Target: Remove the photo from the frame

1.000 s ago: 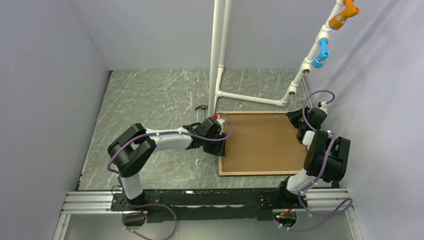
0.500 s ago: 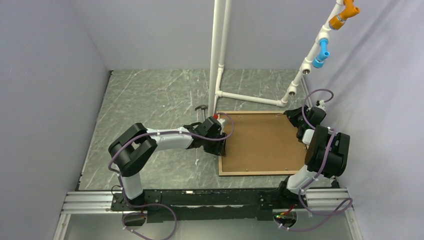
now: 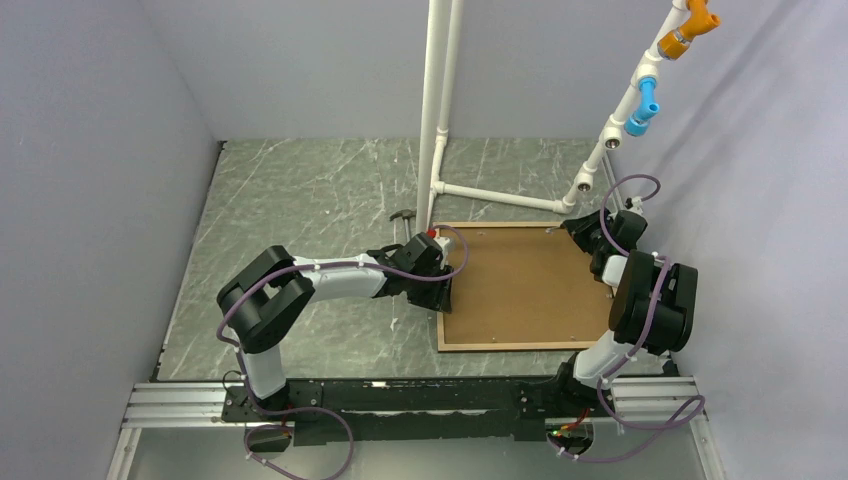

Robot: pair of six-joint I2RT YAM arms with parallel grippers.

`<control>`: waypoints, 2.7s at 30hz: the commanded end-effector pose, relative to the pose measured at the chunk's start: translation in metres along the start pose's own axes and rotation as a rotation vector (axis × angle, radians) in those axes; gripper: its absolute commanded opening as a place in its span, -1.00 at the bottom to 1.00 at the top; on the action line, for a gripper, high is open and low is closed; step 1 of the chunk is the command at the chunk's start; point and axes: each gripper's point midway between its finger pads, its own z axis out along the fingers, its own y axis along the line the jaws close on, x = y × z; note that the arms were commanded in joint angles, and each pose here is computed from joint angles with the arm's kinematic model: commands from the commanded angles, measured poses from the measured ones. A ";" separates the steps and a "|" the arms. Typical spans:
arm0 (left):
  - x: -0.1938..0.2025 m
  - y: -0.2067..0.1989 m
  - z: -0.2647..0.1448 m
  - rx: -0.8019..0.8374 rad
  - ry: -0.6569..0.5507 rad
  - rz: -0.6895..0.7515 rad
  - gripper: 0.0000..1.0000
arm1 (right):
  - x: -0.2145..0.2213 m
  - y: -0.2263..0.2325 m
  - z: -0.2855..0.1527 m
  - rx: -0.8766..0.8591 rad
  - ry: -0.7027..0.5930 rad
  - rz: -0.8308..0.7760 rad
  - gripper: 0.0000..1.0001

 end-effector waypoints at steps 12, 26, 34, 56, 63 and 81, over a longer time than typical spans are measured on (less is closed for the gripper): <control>0.005 0.005 0.004 -0.018 0.010 0.009 0.10 | -0.045 0.028 -0.055 0.207 -0.126 -0.037 -1.00; 0.009 0.000 0.007 0.007 0.047 -0.008 0.30 | -0.021 -0.076 -0.188 0.921 -0.335 0.207 -1.00; 0.005 -0.004 0.010 0.009 0.048 -0.024 0.34 | -0.019 -0.091 -0.205 1.011 -0.375 0.182 -1.00; 0.019 0.010 0.015 -0.012 0.078 -0.044 0.29 | -0.026 -0.108 -0.200 1.067 -0.447 0.128 -1.00; 0.020 0.011 0.015 -0.013 0.081 -0.040 0.29 | -0.029 -0.111 -0.192 1.052 -0.464 0.121 -1.00; 0.024 0.014 0.015 -0.023 0.095 -0.037 0.28 | -0.029 -0.109 -0.168 0.991 -0.439 0.135 -1.00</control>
